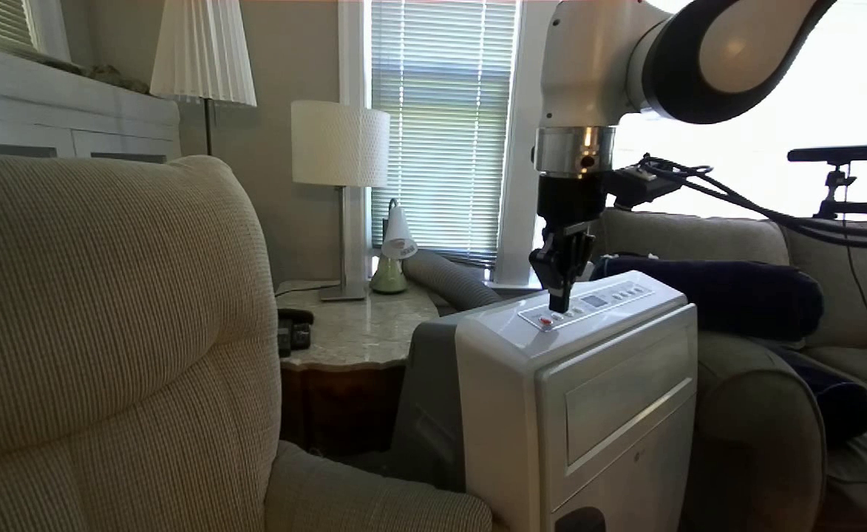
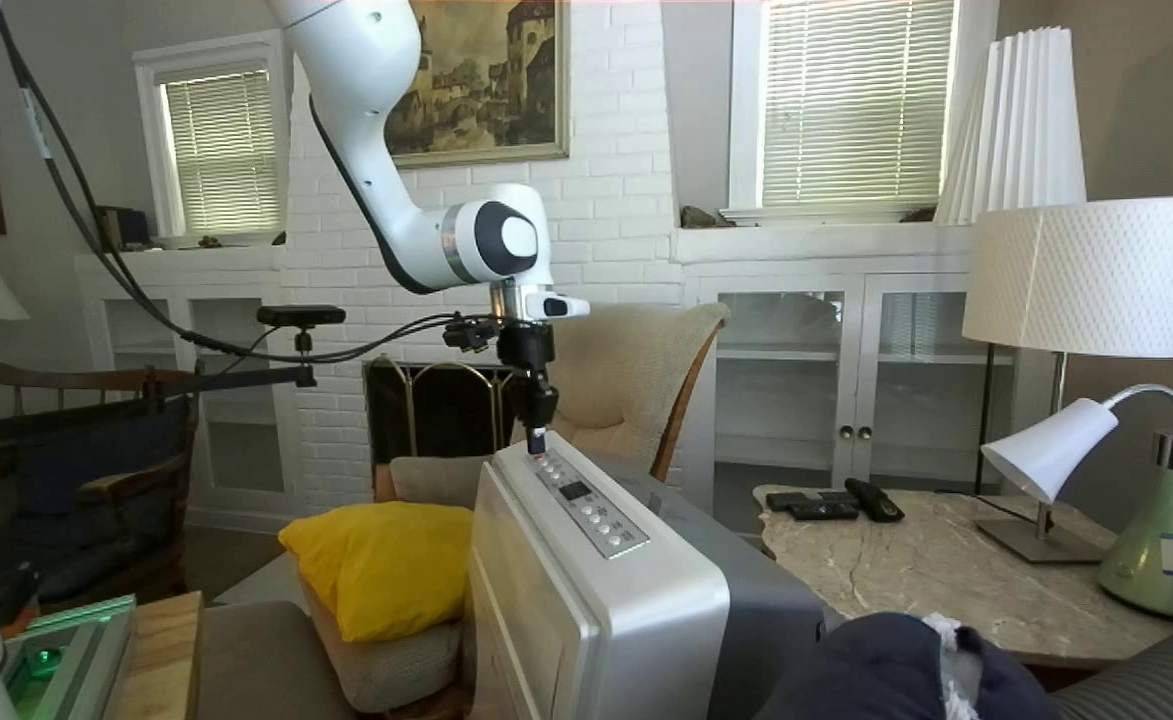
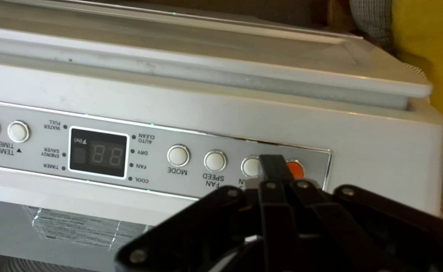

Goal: Press three buttons on the air conditioner.

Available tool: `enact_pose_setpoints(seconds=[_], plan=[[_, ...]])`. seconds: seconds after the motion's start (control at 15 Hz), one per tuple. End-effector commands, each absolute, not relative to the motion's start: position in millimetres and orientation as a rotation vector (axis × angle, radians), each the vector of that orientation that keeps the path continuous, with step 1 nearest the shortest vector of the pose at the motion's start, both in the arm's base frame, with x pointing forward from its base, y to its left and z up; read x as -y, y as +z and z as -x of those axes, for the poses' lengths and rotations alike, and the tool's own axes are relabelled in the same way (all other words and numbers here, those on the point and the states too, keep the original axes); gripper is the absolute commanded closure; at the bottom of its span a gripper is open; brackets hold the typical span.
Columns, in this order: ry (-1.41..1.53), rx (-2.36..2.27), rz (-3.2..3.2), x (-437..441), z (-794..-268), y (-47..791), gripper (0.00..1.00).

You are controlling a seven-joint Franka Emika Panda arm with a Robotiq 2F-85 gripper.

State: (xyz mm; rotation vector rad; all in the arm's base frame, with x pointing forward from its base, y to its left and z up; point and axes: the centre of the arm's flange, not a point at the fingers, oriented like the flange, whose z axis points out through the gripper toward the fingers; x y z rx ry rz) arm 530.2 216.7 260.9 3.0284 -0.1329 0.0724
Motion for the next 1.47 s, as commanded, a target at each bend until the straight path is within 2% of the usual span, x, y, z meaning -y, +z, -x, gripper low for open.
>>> enact_pose_setpoints(seconds=[0.0, 1.4], plan=[[0.076, 0.128, -3.028, -218.9, -539.9, 254.8, 1.0], [0.084, 0.135, -3.003, -211.4, -540.2, 247.5, 1.0]])
